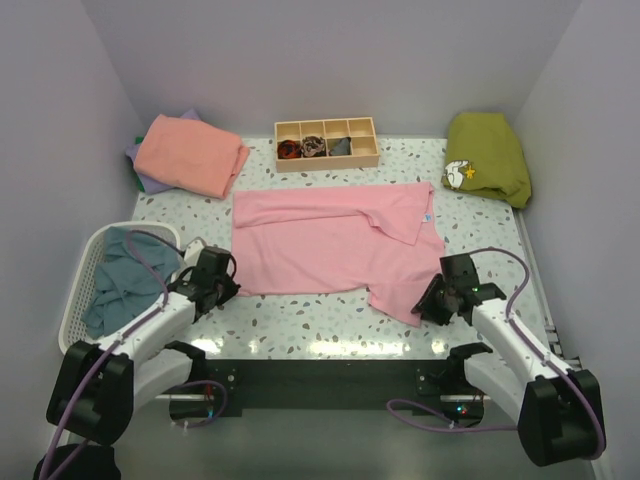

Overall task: Fold and stack the t-shirts
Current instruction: Grap the side of the flattened tshirt closest away from the robot with both arms

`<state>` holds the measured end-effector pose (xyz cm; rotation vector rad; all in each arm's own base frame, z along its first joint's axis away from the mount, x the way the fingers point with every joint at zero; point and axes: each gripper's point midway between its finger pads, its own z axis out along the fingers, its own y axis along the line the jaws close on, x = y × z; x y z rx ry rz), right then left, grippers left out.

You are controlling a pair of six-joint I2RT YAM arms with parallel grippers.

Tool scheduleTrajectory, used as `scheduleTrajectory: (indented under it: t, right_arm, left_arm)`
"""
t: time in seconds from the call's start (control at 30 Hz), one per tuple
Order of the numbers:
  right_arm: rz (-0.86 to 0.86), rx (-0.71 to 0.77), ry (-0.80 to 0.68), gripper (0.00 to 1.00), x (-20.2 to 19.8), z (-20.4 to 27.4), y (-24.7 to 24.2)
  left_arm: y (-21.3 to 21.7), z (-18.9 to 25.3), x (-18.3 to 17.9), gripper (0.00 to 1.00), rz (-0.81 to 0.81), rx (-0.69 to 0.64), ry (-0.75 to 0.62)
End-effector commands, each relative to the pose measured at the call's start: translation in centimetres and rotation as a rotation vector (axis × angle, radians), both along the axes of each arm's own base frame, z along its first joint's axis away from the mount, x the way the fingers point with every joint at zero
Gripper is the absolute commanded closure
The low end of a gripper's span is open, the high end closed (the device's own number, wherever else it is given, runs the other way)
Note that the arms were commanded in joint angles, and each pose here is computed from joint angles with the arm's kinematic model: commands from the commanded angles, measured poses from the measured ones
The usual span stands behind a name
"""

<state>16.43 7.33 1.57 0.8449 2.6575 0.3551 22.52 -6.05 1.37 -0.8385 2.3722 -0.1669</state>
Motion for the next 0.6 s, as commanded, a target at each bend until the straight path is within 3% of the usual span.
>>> scheduleTrajectory:
  t: [0.0, 0.03, 0.13, 0.57]
  right_arm:
    - [-0.011, 0.002, 0.021, 0.79, -0.3, -1.3, 0.1]
    - [-0.008, 0.002, 0.018, 0.84, -0.2, -1.3, 0.1]
    - [0.008, -0.001, -0.001, 1.0, 0.1, -0.7, 0.2]
    - [0.004, -0.093, -0.196, 1.0, 3.4, 6.2, -1.3]
  left_arm:
    - [0.2, -2.4, -2.3, 0.96, -0.02, 0.01, 0.1]
    - [0.1, -2.4, -2.2, 1.0, -0.021, 0.008, 0.099]
    - [0.1, -2.2, -2.0, 1.0, -0.024, 0.015, 0.099]
    - [0.0, 3.1, -0.1, 1.0, -0.057, 0.038, 0.007]
